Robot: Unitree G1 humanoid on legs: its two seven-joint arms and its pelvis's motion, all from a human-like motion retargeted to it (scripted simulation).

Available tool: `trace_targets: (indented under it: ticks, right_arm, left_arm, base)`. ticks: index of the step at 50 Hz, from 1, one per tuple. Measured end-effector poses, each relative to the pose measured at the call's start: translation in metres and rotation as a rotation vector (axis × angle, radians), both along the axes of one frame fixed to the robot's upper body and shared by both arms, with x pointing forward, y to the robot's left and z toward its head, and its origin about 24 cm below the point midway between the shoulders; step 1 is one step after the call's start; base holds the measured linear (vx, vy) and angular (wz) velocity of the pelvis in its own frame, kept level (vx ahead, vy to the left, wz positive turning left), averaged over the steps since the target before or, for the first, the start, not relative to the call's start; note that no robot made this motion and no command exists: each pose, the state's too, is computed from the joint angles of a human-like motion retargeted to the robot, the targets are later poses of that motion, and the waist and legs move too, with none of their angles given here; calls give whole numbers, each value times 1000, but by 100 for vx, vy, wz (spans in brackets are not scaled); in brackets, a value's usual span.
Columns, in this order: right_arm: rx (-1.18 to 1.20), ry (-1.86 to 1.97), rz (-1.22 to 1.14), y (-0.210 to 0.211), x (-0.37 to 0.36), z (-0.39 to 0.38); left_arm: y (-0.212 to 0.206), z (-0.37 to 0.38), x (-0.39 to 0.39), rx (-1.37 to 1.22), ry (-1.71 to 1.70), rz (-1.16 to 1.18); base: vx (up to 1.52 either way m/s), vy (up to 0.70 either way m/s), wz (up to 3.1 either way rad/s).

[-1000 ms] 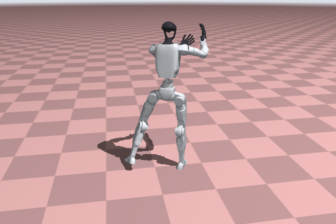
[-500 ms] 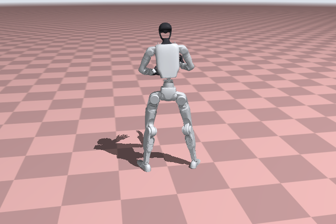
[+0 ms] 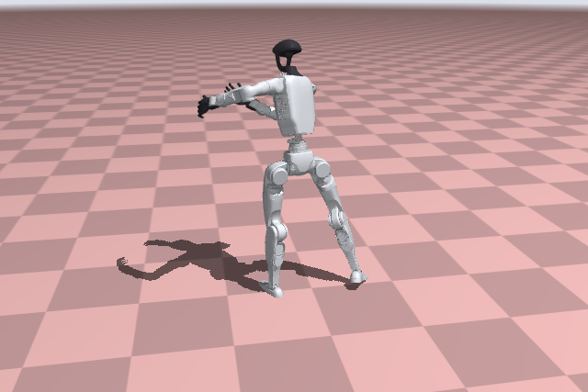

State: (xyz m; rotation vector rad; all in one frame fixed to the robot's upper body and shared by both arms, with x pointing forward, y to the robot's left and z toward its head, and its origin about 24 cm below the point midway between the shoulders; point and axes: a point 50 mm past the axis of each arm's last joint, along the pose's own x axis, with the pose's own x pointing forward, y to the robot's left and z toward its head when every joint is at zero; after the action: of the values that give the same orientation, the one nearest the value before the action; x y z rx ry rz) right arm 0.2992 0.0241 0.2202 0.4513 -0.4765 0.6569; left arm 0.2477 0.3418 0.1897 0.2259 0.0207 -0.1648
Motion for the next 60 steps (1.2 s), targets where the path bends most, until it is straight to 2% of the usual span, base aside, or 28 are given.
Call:
trace_targets:
  ticks: [6,11,14,20,22,23,24,26,34,39,44,49,55,60]
  right_arm:
    - [18,37,52,14,-4,-3]
    - [-15,162,70,9,-4,-39]
    - [-46,252,51,-7,-1,-69]
    - [-260,212,-74,-52,6,-102]
    - [-119,287,-114,-73,10,-102]
    - [-197,219,-190,-81,13,-97]
    - [-363,76,-297,-87,15,-90]
    - [-49,272,-228,-108,24,-83]
    - [59,0,-408,-166,48,20]
    - [88,-258,-499,-197,33,94]
    - [90,-437,-546,-219,12,145]
    - [78,-509,-616,-232,4,171]
    - [98,-509,-672,-235,6,173]
    - [122,-396,-670,-229,20,133]
  left_arm:
    - [0,-15,6,134,52,12]
    - [-23,-66,15,47,136,4]
    - [-55,-104,23,-81,192,-26]
    - [-137,-158,29,-379,248,-61]
    - [-168,-166,31,-541,282,-36]
    - [-183,-165,34,-596,283,-38]
    - [-198,-162,37,-633,272,-49]
    - [-227,-151,43,-698,265,-123]
    - [-303,-41,70,-807,21,-490]
    - [-338,33,65,-1009,-109,-693]
    - [-356,86,51,-1139,-198,-871]
    - [-361,99,47,-1110,-231,-934]
    - [-356,73,53,-1056,-176,-887]
    - [-335,15,61,-1062,-52,-738]
  base:
    - [-6,-12,-19]
    - [-11,-22,-61]
    - [-12,-28,-86]
    - [-10,-34,-101]
    - [-4,-37,-105]
    - [-2,-36,-112]
    - [0,-36,-115]
    - [3,-35,-113]
    - [7,-32,-112]
    - [9,-13,-51]
    - [6,5,-5]
    - [-2,12,10]
    - [-12,14,28]
    - [-18,19,59]
